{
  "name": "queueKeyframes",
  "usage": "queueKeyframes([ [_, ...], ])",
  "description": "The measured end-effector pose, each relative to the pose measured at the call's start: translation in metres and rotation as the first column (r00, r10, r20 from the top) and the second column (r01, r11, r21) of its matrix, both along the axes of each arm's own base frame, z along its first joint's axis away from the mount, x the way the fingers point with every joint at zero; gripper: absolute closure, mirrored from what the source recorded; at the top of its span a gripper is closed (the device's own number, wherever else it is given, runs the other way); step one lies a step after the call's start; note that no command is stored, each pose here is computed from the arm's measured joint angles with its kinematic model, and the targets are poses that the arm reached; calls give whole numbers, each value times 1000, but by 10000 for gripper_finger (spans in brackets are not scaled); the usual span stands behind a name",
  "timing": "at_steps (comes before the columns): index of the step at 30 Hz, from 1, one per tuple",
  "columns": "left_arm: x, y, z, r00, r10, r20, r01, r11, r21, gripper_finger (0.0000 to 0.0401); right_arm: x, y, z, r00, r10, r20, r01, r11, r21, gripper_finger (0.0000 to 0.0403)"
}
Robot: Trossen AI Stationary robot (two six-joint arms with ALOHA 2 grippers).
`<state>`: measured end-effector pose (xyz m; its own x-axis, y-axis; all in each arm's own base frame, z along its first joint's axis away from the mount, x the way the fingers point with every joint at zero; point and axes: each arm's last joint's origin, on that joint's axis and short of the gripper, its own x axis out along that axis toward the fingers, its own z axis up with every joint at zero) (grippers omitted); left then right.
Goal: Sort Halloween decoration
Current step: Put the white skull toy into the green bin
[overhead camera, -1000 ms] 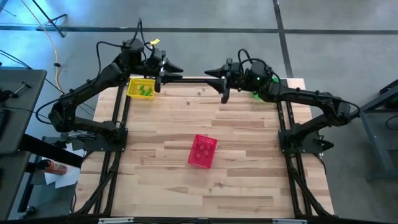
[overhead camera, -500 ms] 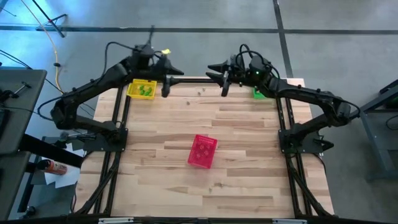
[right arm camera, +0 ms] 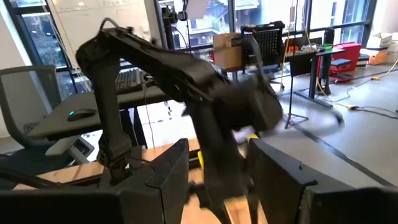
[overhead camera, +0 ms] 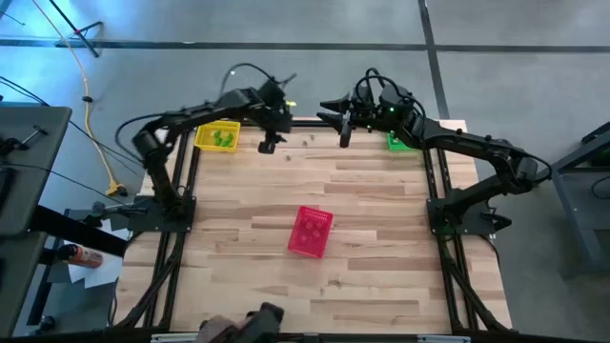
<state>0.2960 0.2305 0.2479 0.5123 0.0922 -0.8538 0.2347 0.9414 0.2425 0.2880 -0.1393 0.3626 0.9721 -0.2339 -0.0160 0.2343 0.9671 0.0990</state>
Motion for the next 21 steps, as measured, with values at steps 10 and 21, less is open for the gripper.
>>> queueKeyframes([
  [10, 25, 11, -78, 993, 9, -119, -27, 987, -156, 254, 0, 0, -6, 999, -1, -42, 5, 996, 89, 242],
  [21, 30, 13, -108, 986, -1, -169, -31, 981, -190, 254, -1, 1, -10, 997, 0, -80, 9, 994, 111, 242],
])
